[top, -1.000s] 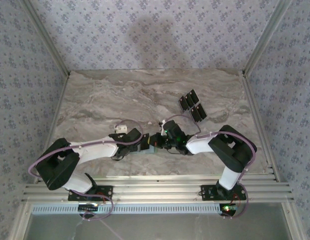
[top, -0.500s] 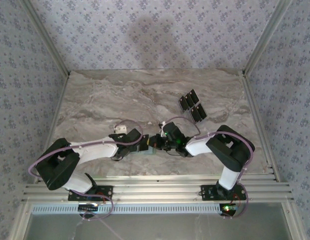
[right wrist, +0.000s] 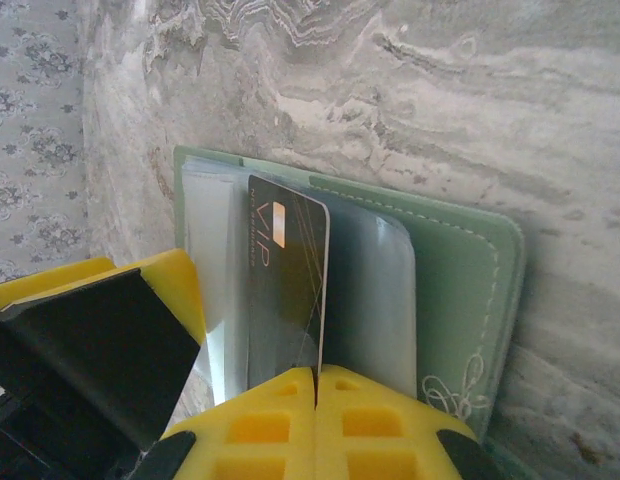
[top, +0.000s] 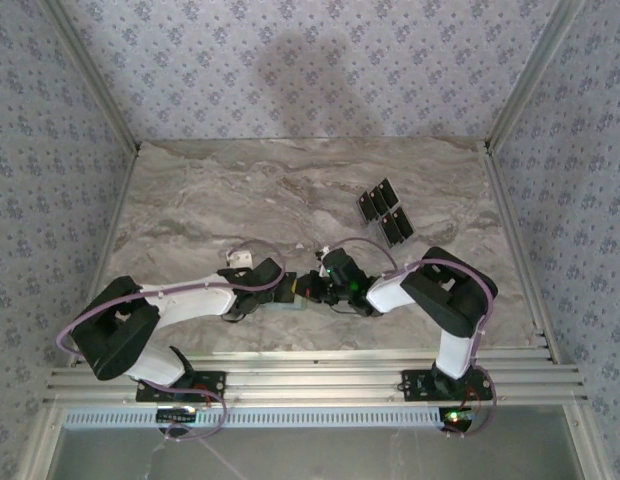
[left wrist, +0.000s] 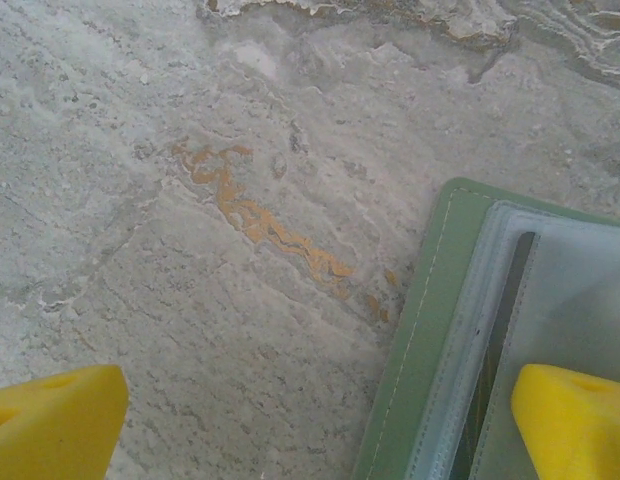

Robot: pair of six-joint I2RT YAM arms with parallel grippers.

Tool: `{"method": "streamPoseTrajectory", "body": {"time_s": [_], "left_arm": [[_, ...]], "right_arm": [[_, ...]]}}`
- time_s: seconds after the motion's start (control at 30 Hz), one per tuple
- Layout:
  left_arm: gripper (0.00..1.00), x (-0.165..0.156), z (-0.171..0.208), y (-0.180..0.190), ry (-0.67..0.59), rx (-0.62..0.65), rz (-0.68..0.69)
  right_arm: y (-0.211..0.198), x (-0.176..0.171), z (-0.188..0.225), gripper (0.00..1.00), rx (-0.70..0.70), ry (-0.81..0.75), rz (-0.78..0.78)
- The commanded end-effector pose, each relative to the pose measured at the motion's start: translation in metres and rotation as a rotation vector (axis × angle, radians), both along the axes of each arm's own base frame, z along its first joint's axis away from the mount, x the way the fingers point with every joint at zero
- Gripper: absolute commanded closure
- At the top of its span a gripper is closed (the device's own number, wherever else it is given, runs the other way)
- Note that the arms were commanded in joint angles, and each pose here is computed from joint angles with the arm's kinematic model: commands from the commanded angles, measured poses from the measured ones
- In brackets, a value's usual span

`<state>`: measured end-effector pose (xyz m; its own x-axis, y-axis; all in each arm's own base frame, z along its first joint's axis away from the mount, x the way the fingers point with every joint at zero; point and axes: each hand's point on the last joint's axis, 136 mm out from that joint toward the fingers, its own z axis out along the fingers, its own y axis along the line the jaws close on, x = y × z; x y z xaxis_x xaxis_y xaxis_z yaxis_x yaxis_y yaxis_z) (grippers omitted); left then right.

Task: Put the credit cards into the card holder

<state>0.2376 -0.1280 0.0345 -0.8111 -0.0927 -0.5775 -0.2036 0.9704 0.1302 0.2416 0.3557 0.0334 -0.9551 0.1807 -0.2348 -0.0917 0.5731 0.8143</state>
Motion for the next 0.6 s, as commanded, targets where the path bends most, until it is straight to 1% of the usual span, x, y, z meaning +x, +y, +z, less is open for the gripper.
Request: {"method": "streamPoseTrajectory", "body": {"time_s": [0.0, 0.17, 0.3, 0.57], "left_arm": [[0.00, -0.017, -0.007, 0.013, 0.067, 0.043, -0.013], [0.00, -0.013, 0.008, 0.023, 0.039, 0.070, 0.022], [0.00, -0.011, 0.013, 0.031, 0.037, 0.077, 0.052], [0.00, -0.015, 0.003, 0.039, 0.074, 0.117, 0.094]], "right_arm": [[-0.003, -0.006, -0.014, 1.00, -0.033, 0.027, -0.001], [-0.008, -0.007, -0.019, 1.00, -0.057, 0.038, -0.004], [-0.013, -0.006, -0.023, 1.00, -0.075, 0.045, -0.008], [-0.021, -0.006, -0.030, 1.00, -0.100, 0.056, -0.010]]}}
